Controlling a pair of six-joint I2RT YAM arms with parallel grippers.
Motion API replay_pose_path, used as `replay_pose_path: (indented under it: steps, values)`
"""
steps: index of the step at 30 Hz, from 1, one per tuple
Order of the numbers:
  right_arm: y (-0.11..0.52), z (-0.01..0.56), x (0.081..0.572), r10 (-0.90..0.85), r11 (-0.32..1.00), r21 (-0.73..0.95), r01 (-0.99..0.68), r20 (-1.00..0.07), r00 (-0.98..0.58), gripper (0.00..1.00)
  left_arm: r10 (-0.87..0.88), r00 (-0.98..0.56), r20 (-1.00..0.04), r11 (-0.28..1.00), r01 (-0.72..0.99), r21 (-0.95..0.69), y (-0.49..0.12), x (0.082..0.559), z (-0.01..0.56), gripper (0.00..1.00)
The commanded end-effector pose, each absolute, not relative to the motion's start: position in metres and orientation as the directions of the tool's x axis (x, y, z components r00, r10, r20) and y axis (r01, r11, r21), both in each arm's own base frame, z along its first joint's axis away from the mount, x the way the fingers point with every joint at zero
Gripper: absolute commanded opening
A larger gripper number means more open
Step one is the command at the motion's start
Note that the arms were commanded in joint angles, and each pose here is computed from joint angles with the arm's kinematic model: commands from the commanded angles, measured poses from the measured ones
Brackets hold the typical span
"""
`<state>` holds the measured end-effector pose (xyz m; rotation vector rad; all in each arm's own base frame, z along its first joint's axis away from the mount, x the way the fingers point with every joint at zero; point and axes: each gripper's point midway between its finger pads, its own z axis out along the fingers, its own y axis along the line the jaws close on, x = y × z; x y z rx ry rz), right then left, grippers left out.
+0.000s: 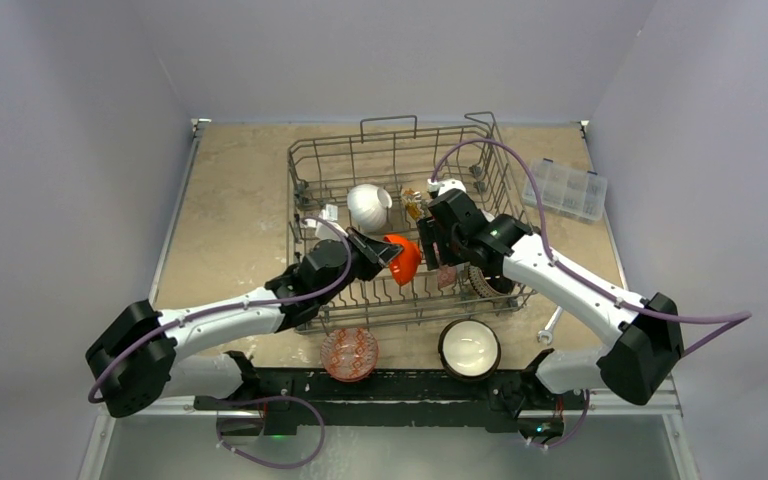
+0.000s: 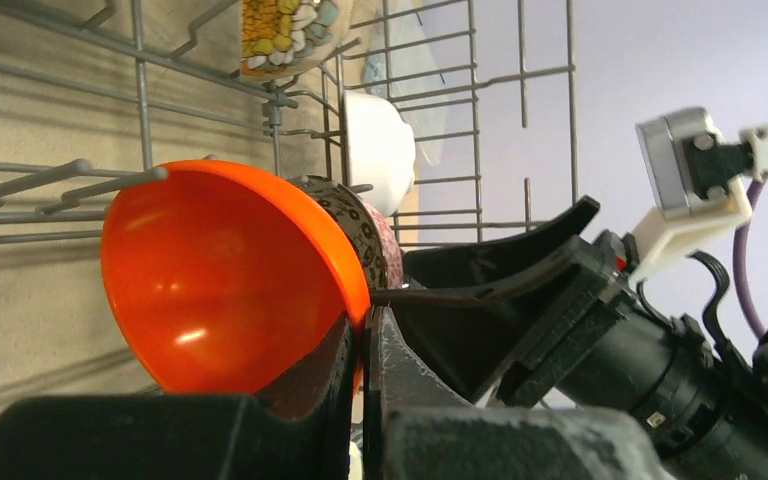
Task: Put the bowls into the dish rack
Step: Adjust the bowl in the dish rack, then place the bowl in the dish rack.
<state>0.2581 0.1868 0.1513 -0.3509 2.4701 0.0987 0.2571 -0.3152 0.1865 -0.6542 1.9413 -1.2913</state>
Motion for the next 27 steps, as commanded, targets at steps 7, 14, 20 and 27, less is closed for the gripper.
replay_pose_path:
  steps: [7,14,20,27]
  values:
    - [0.183,0.162,0.258,-0.211,0.966,-0.015,-0.259,-0.623,-0.753,0.75,-0.666,-0.606,-0.435,0.376,0.231,-0.898,-0.324,0.254,0.256,0.00]
    - [0.181,0.157,0.256,-0.223,0.965,-0.028,-0.260,-0.609,-0.761,0.75,-0.624,-0.637,-0.453,0.330,0.310,-0.892,-0.338,0.247,0.270,0.00]
    - [0.183,0.167,0.257,-0.208,0.966,-0.011,-0.259,-0.630,-0.748,0.74,-0.609,-0.651,-0.453,0.279,0.360,-0.890,-0.344,0.240,0.283,0.00]
    - [0.188,0.201,0.259,-0.146,0.959,0.065,-0.275,-0.719,-0.679,0.78,-0.643,-0.669,-0.373,0.188,0.334,-0.924,-0.344,0.237,0.284,0.00]
